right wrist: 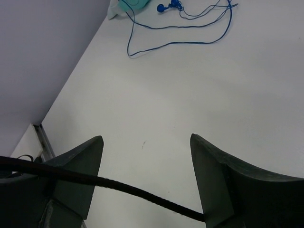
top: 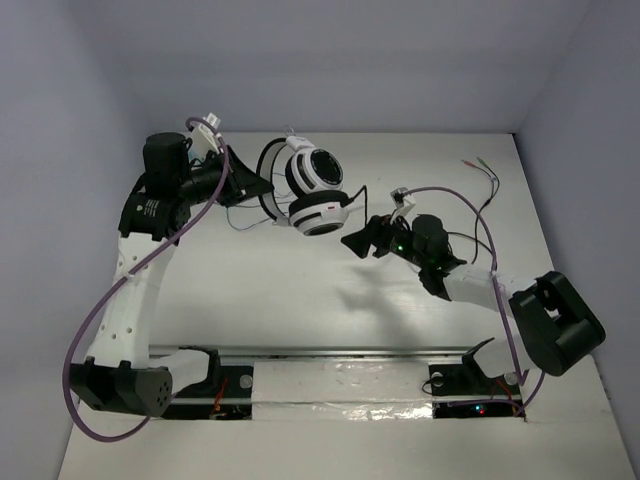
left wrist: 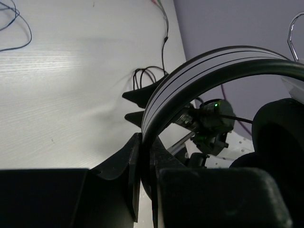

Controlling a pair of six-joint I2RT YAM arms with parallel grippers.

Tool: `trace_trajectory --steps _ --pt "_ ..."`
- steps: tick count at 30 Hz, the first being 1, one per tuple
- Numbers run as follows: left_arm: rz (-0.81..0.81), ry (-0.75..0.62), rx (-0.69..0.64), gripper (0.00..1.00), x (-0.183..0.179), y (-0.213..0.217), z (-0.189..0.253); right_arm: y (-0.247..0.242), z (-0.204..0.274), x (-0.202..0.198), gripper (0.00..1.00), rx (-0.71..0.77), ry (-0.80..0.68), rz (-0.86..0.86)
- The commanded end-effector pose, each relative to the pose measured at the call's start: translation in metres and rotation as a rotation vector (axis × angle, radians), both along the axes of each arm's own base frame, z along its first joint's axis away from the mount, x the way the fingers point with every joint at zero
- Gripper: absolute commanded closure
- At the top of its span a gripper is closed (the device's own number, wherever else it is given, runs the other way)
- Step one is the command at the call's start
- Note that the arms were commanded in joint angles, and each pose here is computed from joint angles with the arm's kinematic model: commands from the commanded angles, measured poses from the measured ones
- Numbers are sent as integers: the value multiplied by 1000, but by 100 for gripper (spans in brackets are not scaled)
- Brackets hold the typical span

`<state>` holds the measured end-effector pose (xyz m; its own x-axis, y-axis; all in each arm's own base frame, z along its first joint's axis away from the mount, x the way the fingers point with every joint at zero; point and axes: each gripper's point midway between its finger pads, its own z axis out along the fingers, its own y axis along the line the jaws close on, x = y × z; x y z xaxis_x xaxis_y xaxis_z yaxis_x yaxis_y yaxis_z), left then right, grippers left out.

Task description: Wrap the headphones

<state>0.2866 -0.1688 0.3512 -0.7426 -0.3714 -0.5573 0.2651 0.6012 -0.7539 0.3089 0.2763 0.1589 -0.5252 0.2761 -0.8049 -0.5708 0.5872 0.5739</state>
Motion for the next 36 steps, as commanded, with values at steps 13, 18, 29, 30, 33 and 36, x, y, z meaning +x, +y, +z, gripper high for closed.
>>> trace_trajectory --steps 13,18,29,30,33,36 --pt "117 -176 -294 100 18 39 73 -19 -26 -25 56 67 184 -101" --pt "189 -111 -402 100 29 42 44 -18 -33 -27 87 -6 239 -109" --pt "357 -9 -42 100 26 76 -44 -33 17 20 100 -185 110 -269" --pt "367 10 -16 100 25 79 -54 -39 22 28 100 -201 96 -319" --pt "313 40 -11 100 15 72 -72 -36 42 37 100 -200 61 -323" --pt "215 89 -129 100 6 53 -79 -14 35 43 100 -200 87 -236"
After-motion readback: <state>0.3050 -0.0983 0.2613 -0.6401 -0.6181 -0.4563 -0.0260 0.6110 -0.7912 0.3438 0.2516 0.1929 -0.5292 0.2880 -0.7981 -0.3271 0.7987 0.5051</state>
